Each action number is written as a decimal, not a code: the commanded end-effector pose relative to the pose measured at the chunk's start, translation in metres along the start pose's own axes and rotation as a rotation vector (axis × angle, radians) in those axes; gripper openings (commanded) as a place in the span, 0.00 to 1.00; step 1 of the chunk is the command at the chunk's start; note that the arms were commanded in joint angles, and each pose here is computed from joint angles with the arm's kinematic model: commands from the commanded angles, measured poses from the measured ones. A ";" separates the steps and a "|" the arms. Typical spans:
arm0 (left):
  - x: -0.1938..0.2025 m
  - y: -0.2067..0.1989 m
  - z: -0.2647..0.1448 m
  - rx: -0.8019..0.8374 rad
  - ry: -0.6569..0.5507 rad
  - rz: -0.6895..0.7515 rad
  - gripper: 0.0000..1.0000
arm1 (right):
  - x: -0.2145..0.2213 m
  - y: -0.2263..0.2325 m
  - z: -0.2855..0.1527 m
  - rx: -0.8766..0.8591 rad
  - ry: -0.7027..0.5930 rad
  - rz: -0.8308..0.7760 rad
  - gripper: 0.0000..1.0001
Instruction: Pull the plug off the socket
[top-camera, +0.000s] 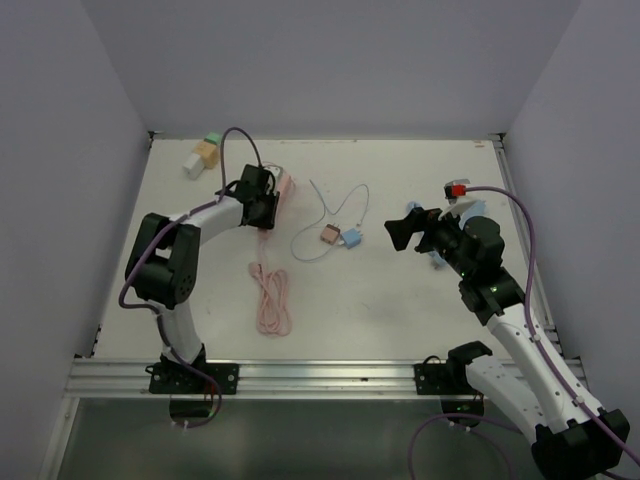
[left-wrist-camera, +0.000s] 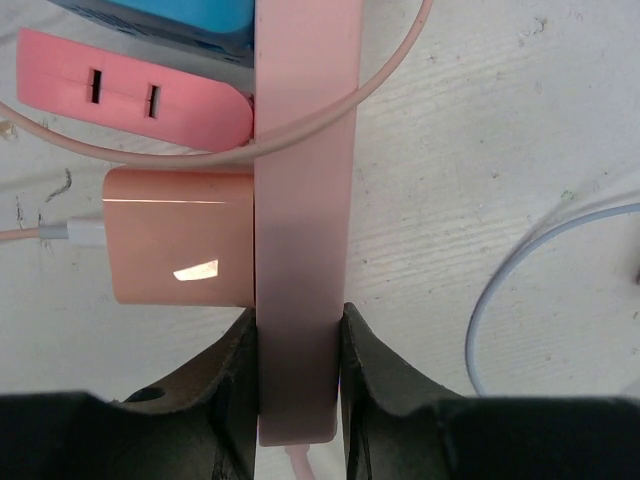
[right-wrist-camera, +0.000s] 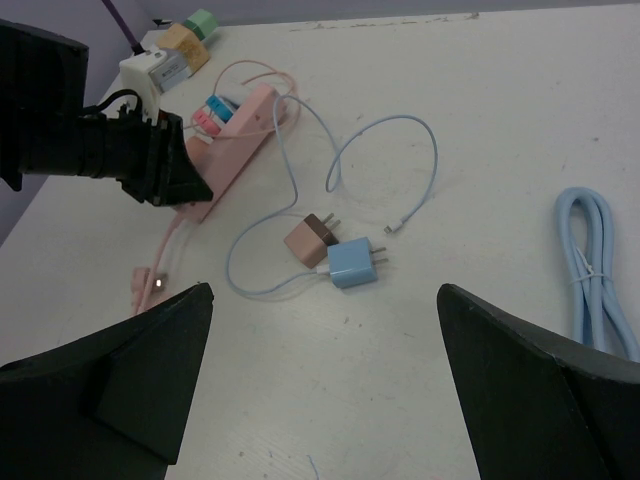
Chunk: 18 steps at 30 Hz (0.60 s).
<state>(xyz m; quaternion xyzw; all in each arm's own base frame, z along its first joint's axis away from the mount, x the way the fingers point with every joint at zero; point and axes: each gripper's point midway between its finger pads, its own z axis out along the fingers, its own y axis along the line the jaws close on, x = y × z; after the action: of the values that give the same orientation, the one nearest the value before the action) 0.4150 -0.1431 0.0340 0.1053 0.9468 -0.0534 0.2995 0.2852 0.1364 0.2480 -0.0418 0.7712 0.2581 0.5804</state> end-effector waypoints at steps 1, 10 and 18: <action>-0.025 -0.001 -0.031 0.002 -0.056 -0.073 0.03 | -0.005 0.004 0.002 -0.021 -0.028 -0.023 0.98; 0.054 0.005 -0.060 -0.072 0.065 -0.277 0.00 | -0.005 0.006 0.003 -0.036 -0.026 -0.024 0.98; 0.124 -0.019 -0.085 -0.106 0.137 -0.351 0.02 | 0.001 0.014 0.007 -0.081 0.004 -0.025 0.98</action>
<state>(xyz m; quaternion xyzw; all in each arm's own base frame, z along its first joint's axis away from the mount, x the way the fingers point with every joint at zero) 0.2890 -0.1134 0.0338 -0.0408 0.9689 -0.0353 0.2415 0.2850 0.1424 0.2438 -0.0526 0.7744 0.2673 0.5711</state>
